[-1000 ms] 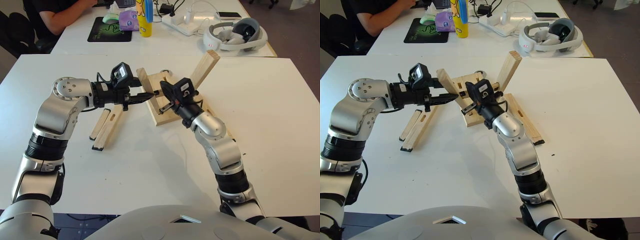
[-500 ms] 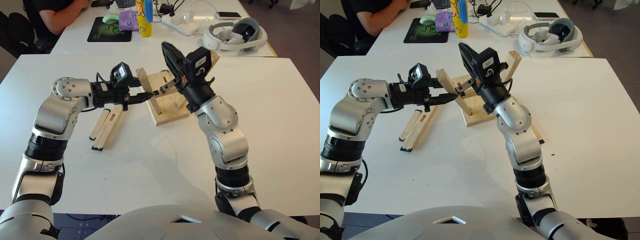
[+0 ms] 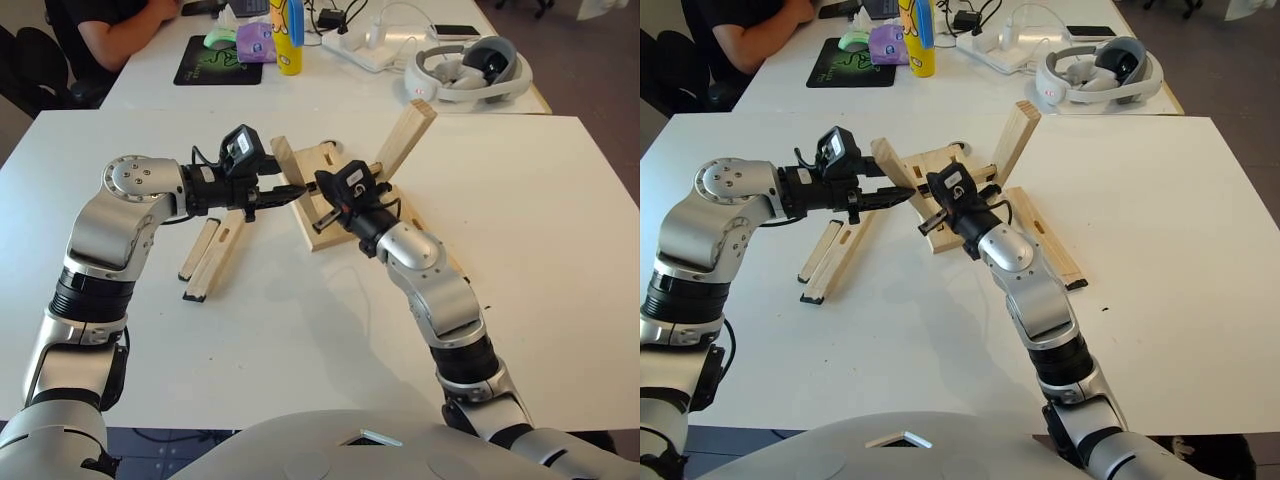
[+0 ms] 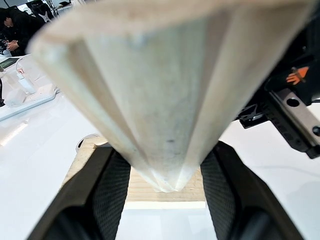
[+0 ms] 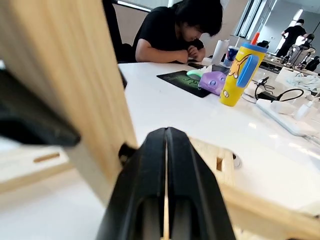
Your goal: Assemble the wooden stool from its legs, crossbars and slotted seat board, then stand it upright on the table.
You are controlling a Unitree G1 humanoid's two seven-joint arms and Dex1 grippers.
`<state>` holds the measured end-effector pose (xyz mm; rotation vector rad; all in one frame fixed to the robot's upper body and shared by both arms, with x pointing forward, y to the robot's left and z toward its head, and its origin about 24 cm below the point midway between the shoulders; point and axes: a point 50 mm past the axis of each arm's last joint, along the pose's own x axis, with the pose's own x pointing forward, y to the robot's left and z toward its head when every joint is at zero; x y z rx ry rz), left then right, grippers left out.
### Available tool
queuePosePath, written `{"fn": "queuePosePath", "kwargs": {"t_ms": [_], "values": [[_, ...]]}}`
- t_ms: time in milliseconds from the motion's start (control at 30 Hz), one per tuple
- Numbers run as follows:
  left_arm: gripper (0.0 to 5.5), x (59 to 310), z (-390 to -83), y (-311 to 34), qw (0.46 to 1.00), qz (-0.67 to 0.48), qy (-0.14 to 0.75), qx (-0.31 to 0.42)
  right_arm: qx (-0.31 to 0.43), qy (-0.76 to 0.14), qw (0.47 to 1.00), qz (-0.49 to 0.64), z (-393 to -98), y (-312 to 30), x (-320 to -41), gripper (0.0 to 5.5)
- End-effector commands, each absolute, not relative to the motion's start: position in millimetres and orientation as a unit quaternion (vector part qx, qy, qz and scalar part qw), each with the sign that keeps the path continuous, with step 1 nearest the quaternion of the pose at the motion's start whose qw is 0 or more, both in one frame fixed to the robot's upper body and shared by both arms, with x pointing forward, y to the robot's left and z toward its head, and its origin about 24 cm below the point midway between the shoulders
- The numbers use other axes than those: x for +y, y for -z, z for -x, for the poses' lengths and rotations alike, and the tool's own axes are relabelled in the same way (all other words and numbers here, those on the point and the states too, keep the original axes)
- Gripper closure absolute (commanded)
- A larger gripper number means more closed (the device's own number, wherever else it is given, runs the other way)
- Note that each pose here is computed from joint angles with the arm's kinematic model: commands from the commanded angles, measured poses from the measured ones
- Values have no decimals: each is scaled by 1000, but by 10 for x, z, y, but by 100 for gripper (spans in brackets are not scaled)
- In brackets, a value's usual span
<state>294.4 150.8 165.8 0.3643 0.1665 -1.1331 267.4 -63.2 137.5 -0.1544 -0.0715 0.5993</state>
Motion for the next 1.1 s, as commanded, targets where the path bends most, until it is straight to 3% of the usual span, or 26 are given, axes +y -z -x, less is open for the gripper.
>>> {"fn": "queuePosePath", "kwargs": {"t_ms": [33, 133, 267, 333, 467, 567, 633, 833, 1100], "values": [[345, 1600, -2898, -1328, 825, -160, 517, 162, -204, -266, 942, 30, -2628, -1961, -694, 550], [345, 1601, -2897, -1324, 825, -160, 517, 163, -171, -271, 946, 52, -2665, -1816, -661, 550], [345, 1594, -2897, -1327, 825, -159, 518, 162, 121, -309, 932, 147, -2628, -823, -673, 550], [345, 1592, -2899, -1329, 824, -159, 519, 163, 173, -323, 917, 160, -2537, -657, -705, 550], [345, 1612, -2887, -1317, 825, -158, 517, 166, 1, -313, 947, 68, -2632, -1230, -653, 550], [345, 1621, -2890, -1306, 826, -158, 515, 168, -96, -345, 932, -62, -2536, -1609, -691, 550], [345, 1625, -2885, -1313, 826, -158, 514, 167, -69, -385, 914, -107, -2430, -1537, -758, 550], [345, 1638, -2904, -1338, 826, -161, 514, 167, 45, -364, 930, -7, -2385, -908, -1069, 550], [345, 1621, -2989, -1384, 814, -172, 527, 170, 86, -289, 952, 61, -2744, -532, -896, 550]]}}
